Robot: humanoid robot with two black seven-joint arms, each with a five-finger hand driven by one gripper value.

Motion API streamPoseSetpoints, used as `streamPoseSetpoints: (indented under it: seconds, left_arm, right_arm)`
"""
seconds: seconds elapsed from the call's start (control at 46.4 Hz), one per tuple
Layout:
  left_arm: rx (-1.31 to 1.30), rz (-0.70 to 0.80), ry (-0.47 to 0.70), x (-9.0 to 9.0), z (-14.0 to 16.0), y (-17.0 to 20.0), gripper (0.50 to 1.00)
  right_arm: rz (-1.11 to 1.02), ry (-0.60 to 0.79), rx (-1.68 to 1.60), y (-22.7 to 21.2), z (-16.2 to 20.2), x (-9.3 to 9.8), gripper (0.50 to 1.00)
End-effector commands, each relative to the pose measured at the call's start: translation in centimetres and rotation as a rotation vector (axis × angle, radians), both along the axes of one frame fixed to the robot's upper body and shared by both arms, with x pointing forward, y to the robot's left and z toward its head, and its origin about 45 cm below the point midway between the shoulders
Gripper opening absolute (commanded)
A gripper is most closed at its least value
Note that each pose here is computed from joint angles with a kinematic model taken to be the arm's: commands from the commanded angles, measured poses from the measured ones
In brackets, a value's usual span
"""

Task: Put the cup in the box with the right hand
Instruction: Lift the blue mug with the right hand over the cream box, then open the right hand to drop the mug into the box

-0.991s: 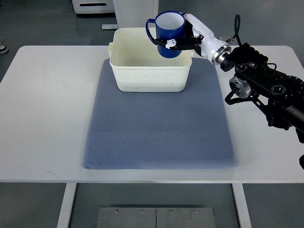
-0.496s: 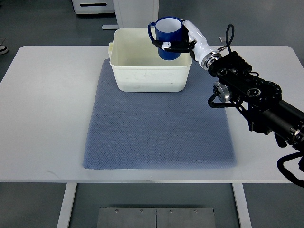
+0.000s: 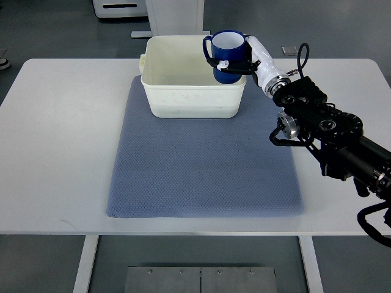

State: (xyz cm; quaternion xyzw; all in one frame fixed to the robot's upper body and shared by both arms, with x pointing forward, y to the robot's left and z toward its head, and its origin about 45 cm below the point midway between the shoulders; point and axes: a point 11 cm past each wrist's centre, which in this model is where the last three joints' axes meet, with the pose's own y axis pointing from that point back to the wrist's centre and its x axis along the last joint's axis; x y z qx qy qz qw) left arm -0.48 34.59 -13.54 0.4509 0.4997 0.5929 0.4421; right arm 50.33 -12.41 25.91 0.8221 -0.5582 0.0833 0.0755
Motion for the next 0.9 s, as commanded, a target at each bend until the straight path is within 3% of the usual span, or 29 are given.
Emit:
streamPoseSetpoints:
  seconds: [0.0, 0.323, 0.345, 0.366, 0.388, 0.409, 0.452, 0.883]
  left_arm:
    - [0.0, 0.0, -0.001, 0.0, 0.0, 0.0, 1.0]
    - [0.0, -0.001, 0.001, 0.0, 0.0, 0.0, 1.0]
    - [0.0, 0.001, 0.001, 0.0, 0.0, 0.0, 1.0]
    - [0.0, 0.001, 0.001, 0.0, 0.0, 0.0, 1.0]
    - [0.0, 0.0, -0.001, 0.0, 0.0, 0.0, 1.0]
    - [0.0, 0.001, 0.001, 0.0, 0.0, 0.0, 1.0]
    - [0.0, 0.001, 0.001, 0.0, 0.0, 0.0, 1.0]
    - [0.0, 0.0, -0.001, 0.0, 0.0, 0.0, 1.0]
  right_arm:
    - [0.002, 0.0, 0.001, 0.1, 0.0, 0.0, 0.5]
    - [0.006, -0.004, 0.006, 0.1, 0.0, -0.1, 0.5]
    - [0.006, -0.004, 0.006, 0.1, 0.0, -0.1, 0.603]
    - [0.006, -0.004, 0.006, 0.1, 0.0, -0.1, 0.764]
    - [0.005, -0.006, 0.008, 0.1, 0.1, -0.1, 0.881]
    - [0.006, -0.007, 0.01, 0.2, 0.1, -0.1, 0.934]
    - [0.007, -0.007, 0.01, 0.2, 0.1, -0.1, 0.979]
    - [0.041, -0.019, 0.026, 1.3, 0.8, -0.4, 0.995]
